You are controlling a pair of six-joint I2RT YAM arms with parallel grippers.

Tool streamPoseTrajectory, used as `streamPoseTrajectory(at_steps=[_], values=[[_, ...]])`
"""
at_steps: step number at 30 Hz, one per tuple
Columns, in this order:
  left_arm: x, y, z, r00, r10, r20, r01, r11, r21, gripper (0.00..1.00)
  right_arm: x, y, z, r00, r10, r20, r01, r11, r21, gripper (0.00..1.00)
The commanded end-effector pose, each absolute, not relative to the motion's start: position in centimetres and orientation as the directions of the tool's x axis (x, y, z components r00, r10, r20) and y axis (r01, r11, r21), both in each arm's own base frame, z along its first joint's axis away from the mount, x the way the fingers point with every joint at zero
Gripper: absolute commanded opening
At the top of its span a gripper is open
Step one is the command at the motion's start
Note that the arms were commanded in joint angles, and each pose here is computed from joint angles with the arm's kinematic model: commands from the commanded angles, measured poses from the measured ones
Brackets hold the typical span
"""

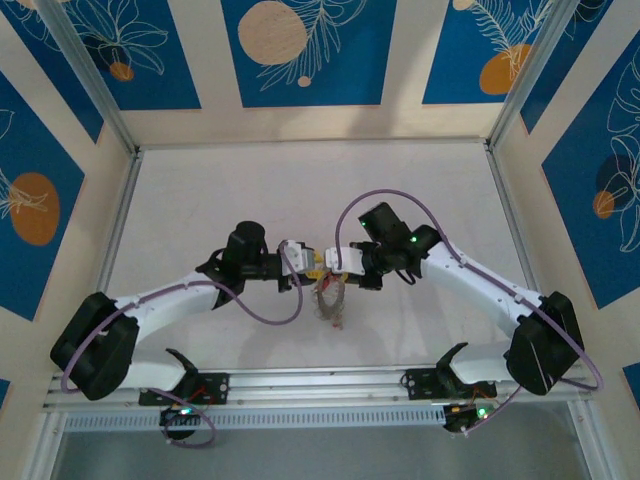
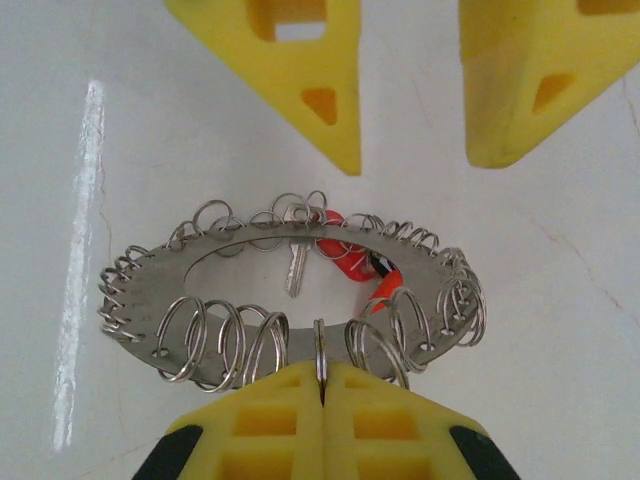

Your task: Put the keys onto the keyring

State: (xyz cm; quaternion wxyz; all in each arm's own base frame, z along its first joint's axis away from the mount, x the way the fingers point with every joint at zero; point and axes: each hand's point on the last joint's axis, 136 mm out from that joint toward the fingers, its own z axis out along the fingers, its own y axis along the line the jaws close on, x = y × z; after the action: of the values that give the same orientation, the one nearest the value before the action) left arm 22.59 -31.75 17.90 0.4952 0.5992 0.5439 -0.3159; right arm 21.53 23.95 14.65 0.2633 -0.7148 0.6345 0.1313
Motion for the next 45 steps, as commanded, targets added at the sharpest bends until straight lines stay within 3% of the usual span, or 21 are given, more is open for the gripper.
streamPoseTrajectory(at_steps=[1, 18, 30, 39, 45], values=[[21.4, -32.4, 18.5, 0.222, 0.292, -0.930, 0.972, 0.014, 0.237, 0.25, 21.7, 24.6, 15.9, 0.194, -0.828, -0.527, -0.970, -0.082, -0.228, 0.00], [19.4, -34.1, 16.9, 0.191, 0.294, -0.936, 0.981, -0.035, 0.189, 0.30, 22.4, 25.6, 16.8, 0.211, -0.834, -0.509, -0.961, -0.081, -0.265, 0.00], [20.4, -34.0, 16.6, 0.194, 0.311, -0.930, 0.975, 0.044, 0.218, 0.29, 21.6, 26.9, 17.6, 0.245, -0.776, -0.581, -0.958, -0.103, -0.267, 0.00], [20.9, -31.7, 17.1, 0.203, 0.271, -0.941, 0.968, 0.086, 0.234, 0.28, 21.8, 26.4, 17.7, 0.233, -0.706, -0.669, -0.956, -0.041, -0.290, 0.00], [21.8, -31.6, 17.6, 0.190, 0.234, -0.954, 0.967, 0.121, 0.222, 0.19, 21.2, 26.5, 17.9, 0.246, -0.675, -0.696, -0.956, -0.052, -0.288, 0.00]])
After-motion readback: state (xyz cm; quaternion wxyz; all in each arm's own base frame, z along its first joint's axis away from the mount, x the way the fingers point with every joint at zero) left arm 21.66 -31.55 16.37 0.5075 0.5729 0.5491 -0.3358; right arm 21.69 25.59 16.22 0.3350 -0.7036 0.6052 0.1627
